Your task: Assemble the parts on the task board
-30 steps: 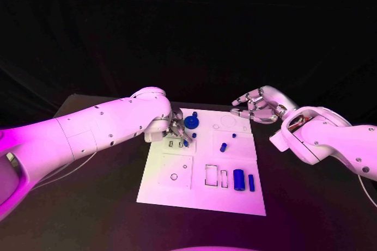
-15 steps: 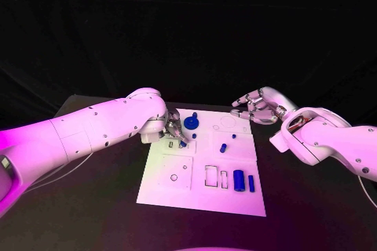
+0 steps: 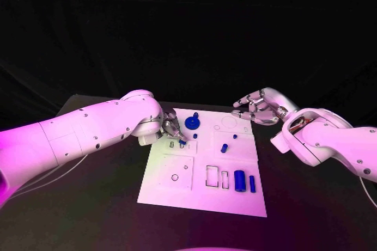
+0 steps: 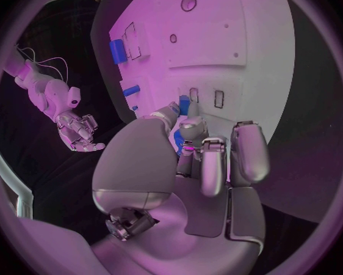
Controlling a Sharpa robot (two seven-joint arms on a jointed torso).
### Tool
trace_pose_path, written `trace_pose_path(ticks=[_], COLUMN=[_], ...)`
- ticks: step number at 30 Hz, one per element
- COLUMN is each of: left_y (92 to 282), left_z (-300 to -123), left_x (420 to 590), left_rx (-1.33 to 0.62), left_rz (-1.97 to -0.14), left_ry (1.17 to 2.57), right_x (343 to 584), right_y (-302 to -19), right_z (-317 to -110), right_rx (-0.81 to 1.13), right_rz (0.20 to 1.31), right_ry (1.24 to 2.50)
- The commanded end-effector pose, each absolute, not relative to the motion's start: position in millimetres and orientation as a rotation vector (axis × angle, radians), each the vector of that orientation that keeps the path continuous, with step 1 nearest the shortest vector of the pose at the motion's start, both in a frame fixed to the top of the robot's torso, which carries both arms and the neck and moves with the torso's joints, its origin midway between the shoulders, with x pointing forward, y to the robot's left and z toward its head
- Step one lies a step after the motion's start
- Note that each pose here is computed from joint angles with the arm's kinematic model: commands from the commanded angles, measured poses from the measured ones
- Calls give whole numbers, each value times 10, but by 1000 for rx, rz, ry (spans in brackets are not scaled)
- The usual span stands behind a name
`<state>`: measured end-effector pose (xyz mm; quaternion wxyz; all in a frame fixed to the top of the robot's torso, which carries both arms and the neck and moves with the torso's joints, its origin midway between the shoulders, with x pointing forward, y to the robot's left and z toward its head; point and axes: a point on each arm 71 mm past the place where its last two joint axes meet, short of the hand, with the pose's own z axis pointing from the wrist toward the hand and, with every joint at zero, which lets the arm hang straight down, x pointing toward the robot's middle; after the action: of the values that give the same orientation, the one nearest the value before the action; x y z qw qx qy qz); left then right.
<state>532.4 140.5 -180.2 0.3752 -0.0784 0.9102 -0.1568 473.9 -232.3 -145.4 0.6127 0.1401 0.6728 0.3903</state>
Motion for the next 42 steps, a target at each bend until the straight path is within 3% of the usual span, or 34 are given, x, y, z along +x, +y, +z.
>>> trace_pose_path(ticks=[1,42], left_y=[1399,1484], left_z=[-1803,-1927], left_x=[5310,5280], left_rx=[-238,-192], left_rz=[-447,-342], left_ry=[2296,2343], right_x=[4735,4729], right_y=[-2322,-2326], right_z=[-1466,-1499], right_rx=[315,318], right_rz=[902,901], right_ry=[1562,1570])
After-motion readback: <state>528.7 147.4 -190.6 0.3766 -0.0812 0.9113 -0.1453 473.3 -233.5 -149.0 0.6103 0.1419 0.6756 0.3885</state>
